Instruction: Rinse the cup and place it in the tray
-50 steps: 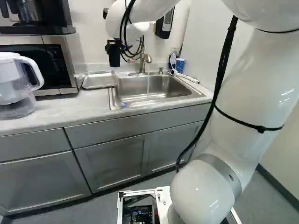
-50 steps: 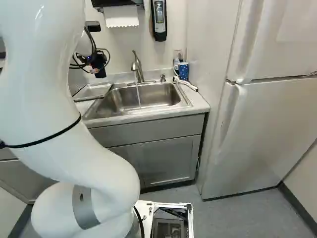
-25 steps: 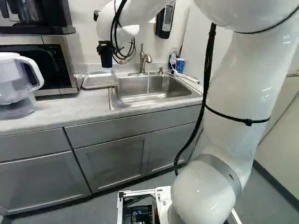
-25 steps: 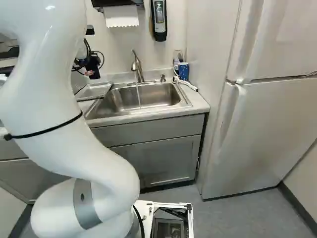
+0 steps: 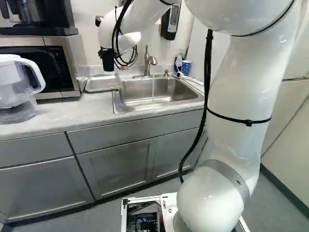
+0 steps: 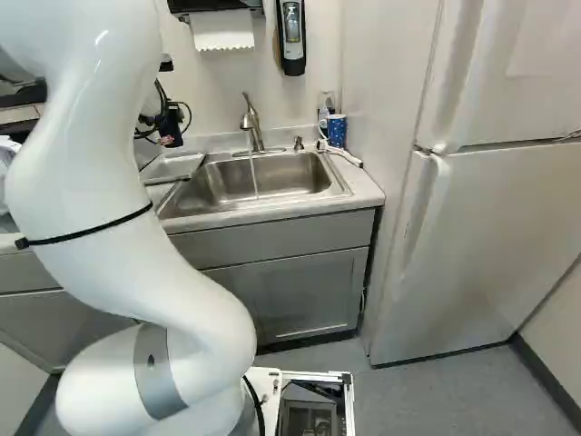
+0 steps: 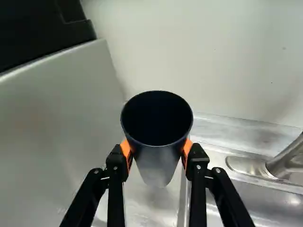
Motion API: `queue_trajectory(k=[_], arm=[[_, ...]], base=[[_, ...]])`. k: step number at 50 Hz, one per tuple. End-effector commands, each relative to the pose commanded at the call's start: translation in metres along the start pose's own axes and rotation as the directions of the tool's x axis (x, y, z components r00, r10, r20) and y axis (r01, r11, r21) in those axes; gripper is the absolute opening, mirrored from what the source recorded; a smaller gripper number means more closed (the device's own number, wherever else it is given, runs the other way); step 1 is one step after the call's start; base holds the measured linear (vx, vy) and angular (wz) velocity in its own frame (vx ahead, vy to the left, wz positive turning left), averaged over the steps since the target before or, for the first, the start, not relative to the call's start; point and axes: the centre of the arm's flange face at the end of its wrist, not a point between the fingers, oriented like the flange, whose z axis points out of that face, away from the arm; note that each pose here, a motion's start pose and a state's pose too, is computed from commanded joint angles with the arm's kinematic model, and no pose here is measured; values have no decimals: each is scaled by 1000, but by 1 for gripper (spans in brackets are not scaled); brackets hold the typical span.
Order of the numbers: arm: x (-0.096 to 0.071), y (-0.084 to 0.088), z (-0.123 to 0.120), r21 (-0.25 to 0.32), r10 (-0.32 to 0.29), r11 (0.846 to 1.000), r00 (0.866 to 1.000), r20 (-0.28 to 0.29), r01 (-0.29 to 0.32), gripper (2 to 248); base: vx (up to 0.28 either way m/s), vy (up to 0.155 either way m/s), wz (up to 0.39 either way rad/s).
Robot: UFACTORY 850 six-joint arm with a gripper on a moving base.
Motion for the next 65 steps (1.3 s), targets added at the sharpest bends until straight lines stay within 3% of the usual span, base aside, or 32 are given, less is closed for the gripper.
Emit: queue_trajectory(k=[65], arm=[[-60,2,36,-5,-1,1000,995,104,1,122]], base=[[0,0,0]])
